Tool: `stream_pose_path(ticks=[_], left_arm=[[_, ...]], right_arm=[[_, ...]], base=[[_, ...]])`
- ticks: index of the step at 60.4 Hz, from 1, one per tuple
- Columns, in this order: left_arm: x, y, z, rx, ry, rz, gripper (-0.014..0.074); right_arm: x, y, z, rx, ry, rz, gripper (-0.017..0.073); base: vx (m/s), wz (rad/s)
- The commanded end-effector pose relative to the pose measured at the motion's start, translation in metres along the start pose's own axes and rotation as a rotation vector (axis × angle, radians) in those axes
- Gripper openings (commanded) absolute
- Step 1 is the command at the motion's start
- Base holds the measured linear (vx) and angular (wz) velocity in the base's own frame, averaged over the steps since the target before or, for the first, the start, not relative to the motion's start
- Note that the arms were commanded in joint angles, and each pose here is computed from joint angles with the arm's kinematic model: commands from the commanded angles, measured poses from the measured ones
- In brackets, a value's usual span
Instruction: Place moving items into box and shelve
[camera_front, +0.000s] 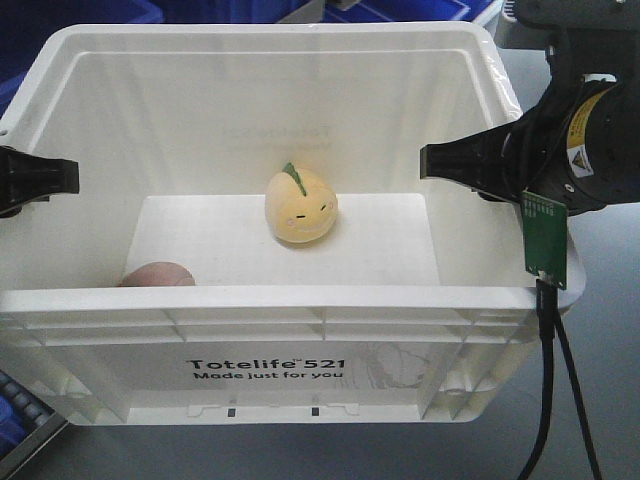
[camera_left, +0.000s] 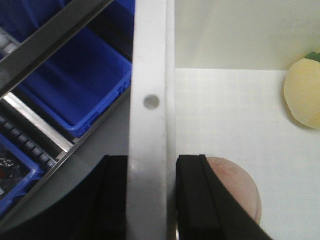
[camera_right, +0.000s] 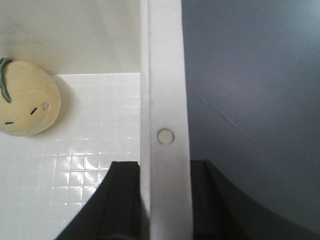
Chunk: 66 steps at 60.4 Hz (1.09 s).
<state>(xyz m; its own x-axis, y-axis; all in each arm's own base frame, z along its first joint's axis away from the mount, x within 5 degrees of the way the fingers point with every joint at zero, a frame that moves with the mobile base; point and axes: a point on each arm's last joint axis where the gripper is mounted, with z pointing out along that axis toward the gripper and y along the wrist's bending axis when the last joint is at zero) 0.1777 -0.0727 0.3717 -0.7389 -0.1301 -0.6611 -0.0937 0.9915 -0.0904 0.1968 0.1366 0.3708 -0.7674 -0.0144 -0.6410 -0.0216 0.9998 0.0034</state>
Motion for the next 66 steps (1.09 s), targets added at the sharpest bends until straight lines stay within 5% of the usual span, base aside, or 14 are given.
stream_pose_path(ticks=[1, 66], left_arm=[[-0.0173, 0.0030, -0.0177, 0.020, -0.163, 0.019, 0.0146], [-0.0173, 0.0030, -0.0177, 0.020, -0.163, 0.019, 0.0146]], right_arm=[[-0.0200, -0.0080, -0.0207, -0.014, -0.186, -0.027, 0.0049], [-0.0199, -0.0082, -0.0207, -0.012, -0.185, -0.027, 0.0049]], base=[[0.18, 0.73], [0.15, 0.65]])
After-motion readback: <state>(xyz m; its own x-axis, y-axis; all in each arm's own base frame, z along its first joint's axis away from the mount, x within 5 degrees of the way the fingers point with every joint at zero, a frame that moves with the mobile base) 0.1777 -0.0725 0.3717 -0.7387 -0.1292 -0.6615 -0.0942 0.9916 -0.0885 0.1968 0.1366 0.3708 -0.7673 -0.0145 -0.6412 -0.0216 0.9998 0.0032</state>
